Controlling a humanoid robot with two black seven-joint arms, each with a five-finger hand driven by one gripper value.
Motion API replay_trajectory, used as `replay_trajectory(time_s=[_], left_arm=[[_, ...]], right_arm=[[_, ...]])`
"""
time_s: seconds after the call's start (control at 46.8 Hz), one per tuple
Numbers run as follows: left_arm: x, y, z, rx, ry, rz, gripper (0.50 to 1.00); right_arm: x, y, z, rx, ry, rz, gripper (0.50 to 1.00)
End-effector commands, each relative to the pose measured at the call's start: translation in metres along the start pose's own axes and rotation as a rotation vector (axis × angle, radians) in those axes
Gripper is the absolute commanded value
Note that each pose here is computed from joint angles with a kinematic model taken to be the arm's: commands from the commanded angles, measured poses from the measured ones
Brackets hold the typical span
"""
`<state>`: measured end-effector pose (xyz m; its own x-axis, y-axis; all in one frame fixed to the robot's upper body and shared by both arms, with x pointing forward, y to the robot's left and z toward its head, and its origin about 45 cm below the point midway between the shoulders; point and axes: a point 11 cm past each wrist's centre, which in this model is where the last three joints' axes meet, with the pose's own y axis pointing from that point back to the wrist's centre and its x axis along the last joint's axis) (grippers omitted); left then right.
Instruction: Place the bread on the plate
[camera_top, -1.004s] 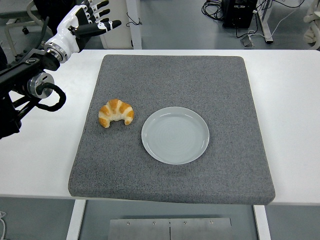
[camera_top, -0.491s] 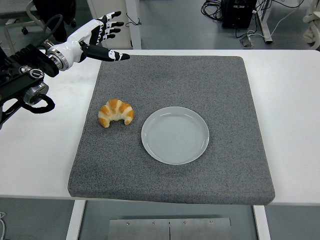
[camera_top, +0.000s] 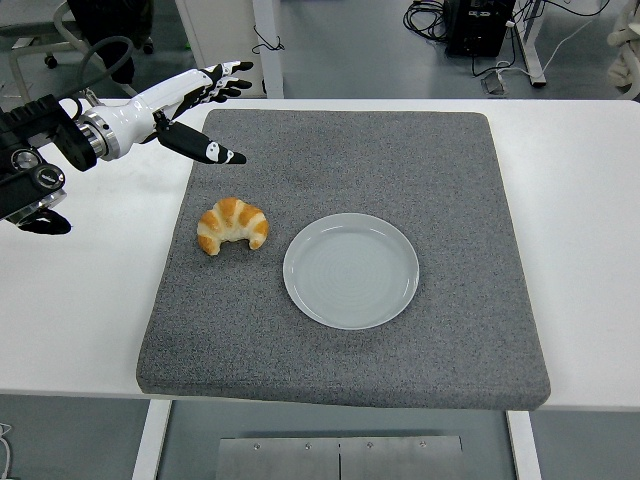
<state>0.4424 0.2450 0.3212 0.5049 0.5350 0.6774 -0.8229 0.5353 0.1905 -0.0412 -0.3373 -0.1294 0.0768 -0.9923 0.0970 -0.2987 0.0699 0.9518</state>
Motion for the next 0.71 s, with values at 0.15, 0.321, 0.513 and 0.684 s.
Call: replay_trajectory(time_s=[0.15, 0.321, 0.513, 0.684], left_arm=[[-0.012, 0.007, -0.001, -0.007, -0.084, -0.043, 0.940], [-0.030, 0.014, -0.013, 0.021, -0.144, -0.105, 0.940], [-0.040, 0.017, -0.023, 0.044, -0.218, -0.139, 0.928], [-0.043, 0.020, -0.030, 0.047, -0.296, -0.121, 0.925]], right_arm=[[0.000, 0.000, 0.000, 0.000, 0.000, 0.000, 1.000], [0.000, 0.000, 0.000, 0.000, 0.000, 0.000, 1.000], [0.000, 0.000, 0.000, 0.000, 0.000, 0.000, 1.000], [0.000, 0.000, 0.000, 0.000, 0.000, 0.000, 1.000]])
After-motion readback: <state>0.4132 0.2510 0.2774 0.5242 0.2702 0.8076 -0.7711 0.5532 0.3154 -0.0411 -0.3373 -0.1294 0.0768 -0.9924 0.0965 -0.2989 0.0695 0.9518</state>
